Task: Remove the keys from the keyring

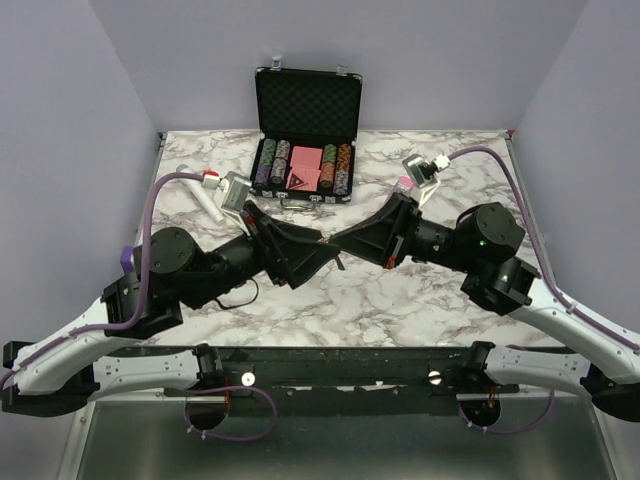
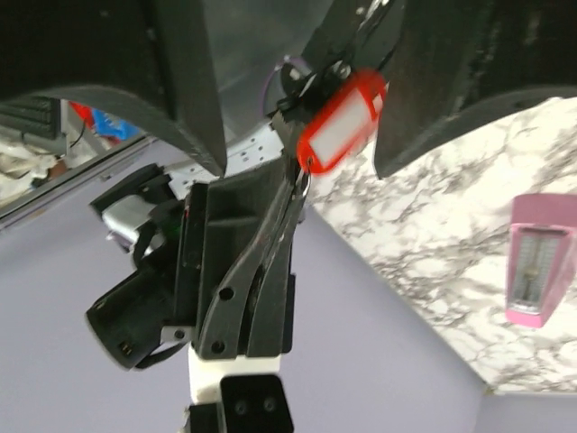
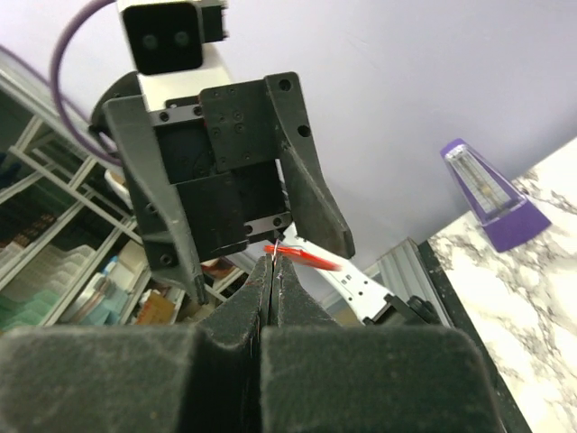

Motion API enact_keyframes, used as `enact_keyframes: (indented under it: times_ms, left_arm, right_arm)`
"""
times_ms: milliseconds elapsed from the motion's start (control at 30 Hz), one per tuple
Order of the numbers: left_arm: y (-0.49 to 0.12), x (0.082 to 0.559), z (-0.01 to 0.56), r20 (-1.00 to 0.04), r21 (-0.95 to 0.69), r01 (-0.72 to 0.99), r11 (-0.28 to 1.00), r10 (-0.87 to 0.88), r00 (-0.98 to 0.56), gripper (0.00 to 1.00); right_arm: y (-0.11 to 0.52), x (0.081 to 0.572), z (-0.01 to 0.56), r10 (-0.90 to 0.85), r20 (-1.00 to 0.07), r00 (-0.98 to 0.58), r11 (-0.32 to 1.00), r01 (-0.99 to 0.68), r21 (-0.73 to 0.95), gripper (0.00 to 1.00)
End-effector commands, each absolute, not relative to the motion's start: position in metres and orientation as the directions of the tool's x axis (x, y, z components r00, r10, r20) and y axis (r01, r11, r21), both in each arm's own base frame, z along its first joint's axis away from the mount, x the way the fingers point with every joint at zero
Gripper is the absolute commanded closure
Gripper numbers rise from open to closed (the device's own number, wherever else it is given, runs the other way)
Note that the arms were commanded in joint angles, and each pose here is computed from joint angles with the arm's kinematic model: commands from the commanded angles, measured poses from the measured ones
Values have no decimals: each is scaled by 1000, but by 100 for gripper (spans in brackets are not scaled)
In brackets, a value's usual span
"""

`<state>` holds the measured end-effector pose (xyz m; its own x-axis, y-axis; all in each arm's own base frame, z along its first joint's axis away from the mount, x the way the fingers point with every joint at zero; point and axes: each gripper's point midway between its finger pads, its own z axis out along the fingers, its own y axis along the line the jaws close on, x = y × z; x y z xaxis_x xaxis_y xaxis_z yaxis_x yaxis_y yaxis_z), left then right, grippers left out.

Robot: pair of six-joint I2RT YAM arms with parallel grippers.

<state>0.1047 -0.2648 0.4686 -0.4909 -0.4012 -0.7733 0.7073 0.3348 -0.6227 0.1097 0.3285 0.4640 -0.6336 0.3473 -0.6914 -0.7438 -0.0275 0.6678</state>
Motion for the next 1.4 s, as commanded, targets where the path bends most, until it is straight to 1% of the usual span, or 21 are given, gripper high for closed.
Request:
enact_keyframes:
  times_ms: [0,33,167,267,367,467,567,633,667,767,867,1067,1233,1300,1367]
  left_arm:
    - [-233,102,471,-834,-545,731,411,-354,-422,22]
    - [-228,100,469,-845,-530,735,423,-337,-415,22]
    - [-210,96,453,-863,-505,729,463,-287,-416,25]
    - [-200,82,445,-862,-505,759,411,-277,-424,34]
    - [-196,69,437,-851,-523,775,355,-274,-449,36]
    - [-201,68,423,-823,-566,753,336,-288,-490,38]
    - [-211,71,421,-783,-616,726,304,-334,-524,42]
    - [-226,63,425,-762,-636,739,222,-336,-554,44]
    - [-233,62,423,-752,-647,734,205,-332,-570,44]
    - [-247,67,420,-717,-687,699,198,-343,-607,46]
    - [-254,69,417,-703,-698,692,184,-358,-614,53]
    - [-255,75,408,-699,-706,676,213,-364,-616,54]
    - [-246,79,412,-695,-707,669,227,-399,-599,54]
    - [-242,80,414,-695,-706,668,234,-409,-591,52]
    - [-239,83,416,-696,-706,664,246,-417,-585,46]
  right_arm:
    - [326,119,462,330,-713,-619,78,-735,674,99]
    - [327,120,453,298,-714,-634,109,-720,685,99]
    - [328,119,445,237,-718,-655,152,-705,693,99]
    - [328,117,445,194,-717,-669,177,-695,697,99]
    - [330,120,439,169,-690,-704,223,-654,723,99]
    - [332,127,429,163,-643,-748,286,-588,757,99]
    - [337,128,421,152,-595,-789,301,-537,788,99]
    - [341,128,416,147,-561,-815,306,-502,809,99]
    - [342,127,414,140,-550,-824,306,-492,815,99]
    - [346,126,410,128,-514,-848,308,-459,833,99]
    - [347,125,409,129,-499,-857,304,-445,842,99]
    - [349,122,409,121,-494,-861,278,-448,850,99]
    - [350,119,413,117,-494,-862,252,-455,854,99]
    - [351,119,414,117,-494,-861,245,-457,855,99]
    - [351,116,419,114,-495,-861,227,-462,857,99]
